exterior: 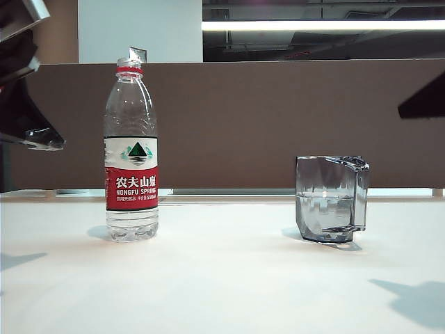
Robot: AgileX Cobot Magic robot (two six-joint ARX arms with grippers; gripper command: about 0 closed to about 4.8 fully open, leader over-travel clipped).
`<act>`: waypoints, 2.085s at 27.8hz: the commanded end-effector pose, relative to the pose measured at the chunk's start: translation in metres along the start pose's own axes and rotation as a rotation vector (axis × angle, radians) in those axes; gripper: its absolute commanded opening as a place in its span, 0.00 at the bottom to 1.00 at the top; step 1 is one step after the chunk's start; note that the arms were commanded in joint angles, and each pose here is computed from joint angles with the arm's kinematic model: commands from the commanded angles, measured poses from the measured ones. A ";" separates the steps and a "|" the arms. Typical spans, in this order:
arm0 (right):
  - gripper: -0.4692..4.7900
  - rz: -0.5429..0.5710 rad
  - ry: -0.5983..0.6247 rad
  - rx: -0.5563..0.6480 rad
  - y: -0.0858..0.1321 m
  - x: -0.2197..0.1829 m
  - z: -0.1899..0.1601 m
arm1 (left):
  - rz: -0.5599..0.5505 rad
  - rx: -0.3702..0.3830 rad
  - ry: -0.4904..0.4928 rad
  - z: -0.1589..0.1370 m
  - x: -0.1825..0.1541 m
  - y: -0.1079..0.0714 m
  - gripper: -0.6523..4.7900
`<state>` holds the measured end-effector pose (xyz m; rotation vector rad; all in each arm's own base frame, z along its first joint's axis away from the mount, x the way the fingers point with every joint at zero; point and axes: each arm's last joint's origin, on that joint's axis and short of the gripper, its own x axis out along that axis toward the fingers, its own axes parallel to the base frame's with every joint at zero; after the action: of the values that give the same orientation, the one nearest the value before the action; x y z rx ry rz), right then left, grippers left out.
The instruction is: Pick up the mineral water bottle with the left hand on the table and pour water into the mug until it's half full.
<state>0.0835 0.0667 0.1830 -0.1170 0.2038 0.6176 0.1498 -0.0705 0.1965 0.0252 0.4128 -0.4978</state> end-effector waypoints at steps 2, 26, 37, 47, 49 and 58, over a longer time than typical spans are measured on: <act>0.11 0.000 -0.005 0.001 0.000 0.000 0.001 | -0.007 -0.057 -0.058 0.003 -0.004 -0.001 0.11; 0.11 0.000 -0.005 0.001 0.000 0.000 0.001 | 0.126 -0.095 -0.586 0.038 -0.057 0.018 0.11; 0.11 0.000 -0.005 0.001 0.000 0.000 0.001 | 0.353 -0.084 -0.722 0.008 -0.084 0.034 0.11; 0.11 0.000 -0.005 0.001 0.000 0.000 0.001 | 0.366 -0.089 -0.711 -0.033 -0.074 0.035 0.11; 0.11 0.000 -0.005 0.001 0.000 0.000 0.001 | 0.368 -0.094 -0.695 -0.035 -0.073 0.035 0.11; 0.11 0.000 -0.005 0.001 0.000 0.000 0.001 | 0.373 -0.119 -0.622 -0.041 -0.069 0.037 0.11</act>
<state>0.0832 0.0666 0.1812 -0.1235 0.2188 0.6182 0.0963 -0.0014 0.1833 -0.1628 -0.1858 -0.0937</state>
